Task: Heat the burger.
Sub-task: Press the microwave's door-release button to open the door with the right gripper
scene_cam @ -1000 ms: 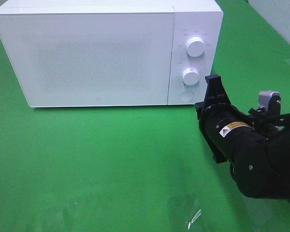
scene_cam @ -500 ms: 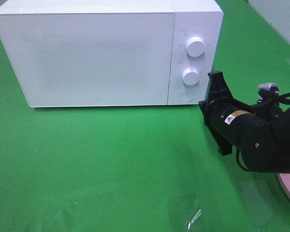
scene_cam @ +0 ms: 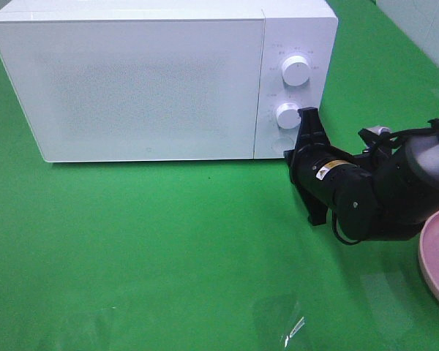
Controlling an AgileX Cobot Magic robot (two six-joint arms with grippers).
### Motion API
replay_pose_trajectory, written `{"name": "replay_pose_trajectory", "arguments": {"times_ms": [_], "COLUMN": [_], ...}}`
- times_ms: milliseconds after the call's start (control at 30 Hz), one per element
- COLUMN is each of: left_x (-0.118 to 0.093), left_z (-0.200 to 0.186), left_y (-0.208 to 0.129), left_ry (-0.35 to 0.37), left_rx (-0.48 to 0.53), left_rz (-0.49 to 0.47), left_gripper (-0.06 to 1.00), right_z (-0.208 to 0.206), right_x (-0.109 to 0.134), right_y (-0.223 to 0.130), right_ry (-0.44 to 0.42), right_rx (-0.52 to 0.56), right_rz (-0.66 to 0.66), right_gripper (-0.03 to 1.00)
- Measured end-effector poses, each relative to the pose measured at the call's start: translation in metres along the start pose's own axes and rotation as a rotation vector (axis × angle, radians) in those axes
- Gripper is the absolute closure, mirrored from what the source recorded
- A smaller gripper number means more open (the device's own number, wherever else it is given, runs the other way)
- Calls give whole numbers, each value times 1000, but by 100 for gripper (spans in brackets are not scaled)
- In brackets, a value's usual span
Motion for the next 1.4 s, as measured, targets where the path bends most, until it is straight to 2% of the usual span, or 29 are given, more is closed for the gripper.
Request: {"name": "replay_pose_trajectory", "arguments": {"times_ms": [267,433,1400], "left_x": [0,0,0], "left_z": [0,0,0], "left_y": [0,0,0], "left_ry": [0,0,0], "left_rx": [0,0,0], "left_rz": [0,0,0], "left_gripper": [-5,-5,-5], "right_z": [19,26,29], "right_x": [4,-2,6], "right_y": [-3,1,5], "right_ry": [18,5,76], "right_rx": [5,-9,-17], "right_rz": [22,26,98], "right_gripper": [96,96,96]}}
Point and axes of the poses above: a point on each arm's last joint axis where the gripper is mounted, z pointing out along that axis toward the gripper, x along the wrist's bending axis when the last joint is at zero, y = z × x, the point moved 4 cm from there along z, pointing out along that axis toward the gripper, and after that the axes turned 1 degree about z, right-handed, at the moved point
